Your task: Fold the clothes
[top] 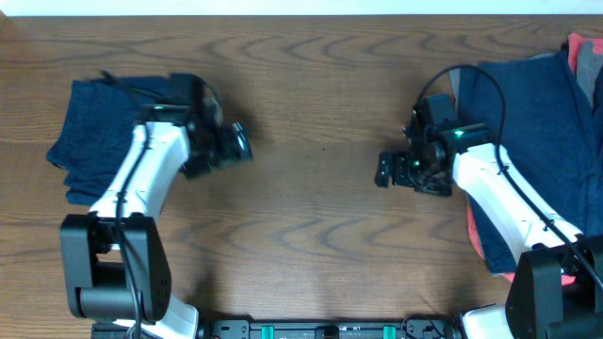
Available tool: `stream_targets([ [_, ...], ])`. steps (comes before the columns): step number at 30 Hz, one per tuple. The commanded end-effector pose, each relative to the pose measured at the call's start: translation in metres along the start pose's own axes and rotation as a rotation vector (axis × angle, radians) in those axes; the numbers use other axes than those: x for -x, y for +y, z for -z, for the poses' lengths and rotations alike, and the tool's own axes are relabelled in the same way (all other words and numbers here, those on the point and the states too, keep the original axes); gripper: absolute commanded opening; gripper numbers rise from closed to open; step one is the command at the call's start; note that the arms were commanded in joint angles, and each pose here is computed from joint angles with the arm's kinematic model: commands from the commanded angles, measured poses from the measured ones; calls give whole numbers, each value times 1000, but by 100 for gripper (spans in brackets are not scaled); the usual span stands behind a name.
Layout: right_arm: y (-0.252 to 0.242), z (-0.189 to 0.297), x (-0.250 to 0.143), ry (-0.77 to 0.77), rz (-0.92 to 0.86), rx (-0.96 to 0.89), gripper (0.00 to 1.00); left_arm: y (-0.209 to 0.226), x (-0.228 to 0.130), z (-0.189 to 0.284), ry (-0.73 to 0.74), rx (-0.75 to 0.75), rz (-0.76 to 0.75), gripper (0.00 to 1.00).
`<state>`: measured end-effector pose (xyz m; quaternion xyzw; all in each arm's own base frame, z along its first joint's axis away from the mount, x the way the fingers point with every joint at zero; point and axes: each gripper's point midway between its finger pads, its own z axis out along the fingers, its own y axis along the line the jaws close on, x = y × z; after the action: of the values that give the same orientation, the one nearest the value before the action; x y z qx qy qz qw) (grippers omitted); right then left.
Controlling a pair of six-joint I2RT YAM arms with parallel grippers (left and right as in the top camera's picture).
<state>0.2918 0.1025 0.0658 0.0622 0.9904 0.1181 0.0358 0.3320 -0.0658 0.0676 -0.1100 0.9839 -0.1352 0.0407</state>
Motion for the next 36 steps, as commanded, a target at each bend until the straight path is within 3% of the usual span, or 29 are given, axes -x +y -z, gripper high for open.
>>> stream_targets([
  [1,-4,5,-14,80,-30,36,99,2,-43,-1,155,54,-21,98],
  [6,-16,16,-68,305,-96,-7,99,15,-117,21,451,166,64,98],
  [10,-19,26,-95,419,-115,-32,99,17,-147,37,579,215,73,98],
  [13,-13,35,-105,434,-83,0,99,14,-160,43,606,227,32,98],
  [16,-6,47,-97,323,-57,27,99,8,-165,48,549,215,-7,98],
  [20,-2,76,-73,0,-21,24,99,-6,-156,58,313,144,-97,98],
  [22,-3,101,-61,-221,4,7,99,-8,-138,73,59,143,-175,98],
  [28,-14,155,-52,-696,46,-13,99,-13,-109,140,-538,92,-291,98],
  [32,-32,173,-55,-873,14,-32,99,-2,-111,177,-769,50,-262,98],
  [36,-41,176,-60,-923,-2,-38,99,2,-121,196,-856,-5,-254,98],
])
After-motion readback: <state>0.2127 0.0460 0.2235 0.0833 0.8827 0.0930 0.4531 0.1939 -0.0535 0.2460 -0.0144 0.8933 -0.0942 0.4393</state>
